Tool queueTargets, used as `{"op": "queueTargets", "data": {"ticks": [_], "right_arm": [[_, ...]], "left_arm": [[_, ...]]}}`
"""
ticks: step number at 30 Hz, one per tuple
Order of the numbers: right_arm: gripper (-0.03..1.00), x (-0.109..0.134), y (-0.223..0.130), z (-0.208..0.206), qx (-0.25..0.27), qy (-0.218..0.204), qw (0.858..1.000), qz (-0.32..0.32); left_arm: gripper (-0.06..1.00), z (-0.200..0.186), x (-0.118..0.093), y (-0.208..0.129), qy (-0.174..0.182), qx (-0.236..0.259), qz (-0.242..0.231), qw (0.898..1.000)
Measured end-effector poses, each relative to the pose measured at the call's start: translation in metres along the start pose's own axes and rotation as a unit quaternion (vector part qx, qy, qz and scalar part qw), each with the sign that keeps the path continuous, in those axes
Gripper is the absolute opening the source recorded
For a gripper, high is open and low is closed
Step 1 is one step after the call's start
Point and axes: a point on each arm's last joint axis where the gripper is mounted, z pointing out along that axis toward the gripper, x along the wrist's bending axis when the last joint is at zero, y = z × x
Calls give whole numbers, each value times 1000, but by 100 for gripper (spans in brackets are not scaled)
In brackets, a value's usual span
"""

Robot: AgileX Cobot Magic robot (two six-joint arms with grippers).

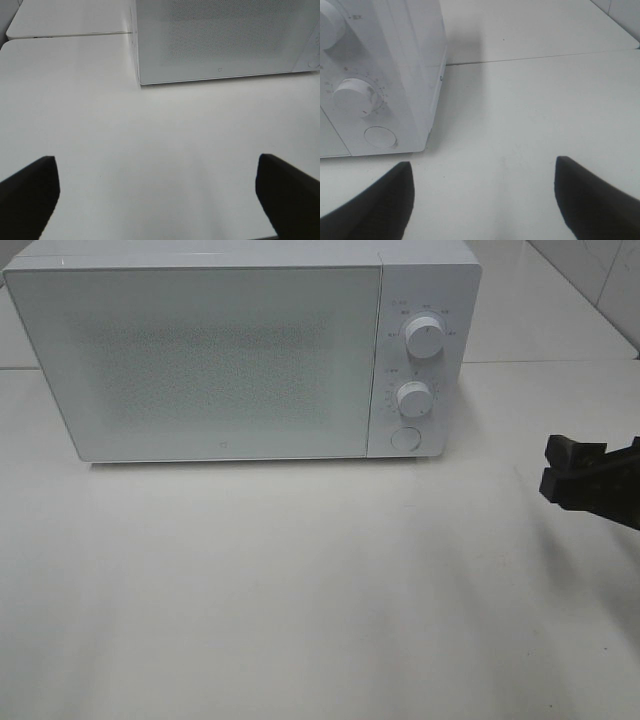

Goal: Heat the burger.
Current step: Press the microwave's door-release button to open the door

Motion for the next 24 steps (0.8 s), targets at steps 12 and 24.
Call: {"op": "queueTargets", "data": {"ticks": [12, 24], "right_arm": [[76, 35, -12, -7, -20, 7, 1000, -23], [76, 79, -20, -1, -9, 33, 999, -25]], "left_arm": [[99, 0, 0, 0, 0, 0, 0, 1000], [99, 0, 0, 0, 0, 0, 0, 1000]]}}
